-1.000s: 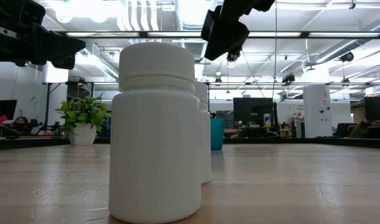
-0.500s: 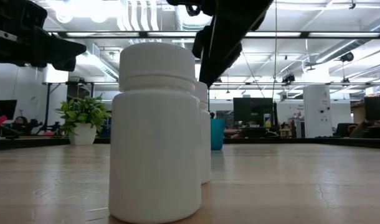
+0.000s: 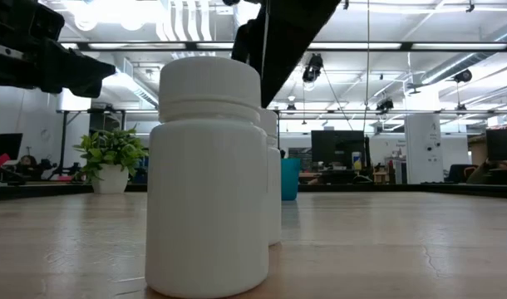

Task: Pick and place pill bottles into a basket
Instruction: Put the top white pill bottle into the blue bin

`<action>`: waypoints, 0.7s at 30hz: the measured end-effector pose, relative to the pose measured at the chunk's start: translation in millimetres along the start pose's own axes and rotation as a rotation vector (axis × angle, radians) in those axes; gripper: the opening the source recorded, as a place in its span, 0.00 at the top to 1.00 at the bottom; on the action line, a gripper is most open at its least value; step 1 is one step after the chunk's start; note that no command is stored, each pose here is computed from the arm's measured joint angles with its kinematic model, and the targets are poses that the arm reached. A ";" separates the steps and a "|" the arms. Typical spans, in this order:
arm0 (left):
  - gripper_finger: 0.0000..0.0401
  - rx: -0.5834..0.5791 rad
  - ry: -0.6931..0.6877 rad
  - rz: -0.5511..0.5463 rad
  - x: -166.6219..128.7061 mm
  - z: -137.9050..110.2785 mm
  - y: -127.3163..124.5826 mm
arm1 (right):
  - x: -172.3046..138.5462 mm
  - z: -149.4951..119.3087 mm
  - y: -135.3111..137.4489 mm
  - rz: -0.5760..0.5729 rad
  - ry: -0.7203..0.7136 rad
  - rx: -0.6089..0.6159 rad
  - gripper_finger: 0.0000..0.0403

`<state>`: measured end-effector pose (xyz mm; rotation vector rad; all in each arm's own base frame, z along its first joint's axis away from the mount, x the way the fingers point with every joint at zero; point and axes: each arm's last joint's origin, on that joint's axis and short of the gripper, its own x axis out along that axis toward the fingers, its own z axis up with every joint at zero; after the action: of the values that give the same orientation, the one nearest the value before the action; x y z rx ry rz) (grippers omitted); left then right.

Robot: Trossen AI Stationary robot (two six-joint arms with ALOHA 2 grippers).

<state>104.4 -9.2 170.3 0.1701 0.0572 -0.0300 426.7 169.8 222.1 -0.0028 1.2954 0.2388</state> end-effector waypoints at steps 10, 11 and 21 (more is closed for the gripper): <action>1.00 0.001 0.006 -0.001 0.0 -0.7 -0.1 | 8.1 5.3 9.5 -0.024 0.029 -0.016 0.36; 1.00 0.001 0.006 -0.001 0.0 -0.7 -0.1 | 8.3 5.4 9.8 -0.023 0.028 -0.012 0.36; 1.00 0.000 0.006 -0.001 0.0 -0.6 -0.1 | 12.1 2.8 14.9 -0.049 0.039 -0.019 0.36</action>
<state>104.4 -9.2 169.6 0.1699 0.0630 -0.0308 429.8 186.8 213.3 -0.0553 1.3306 0.2101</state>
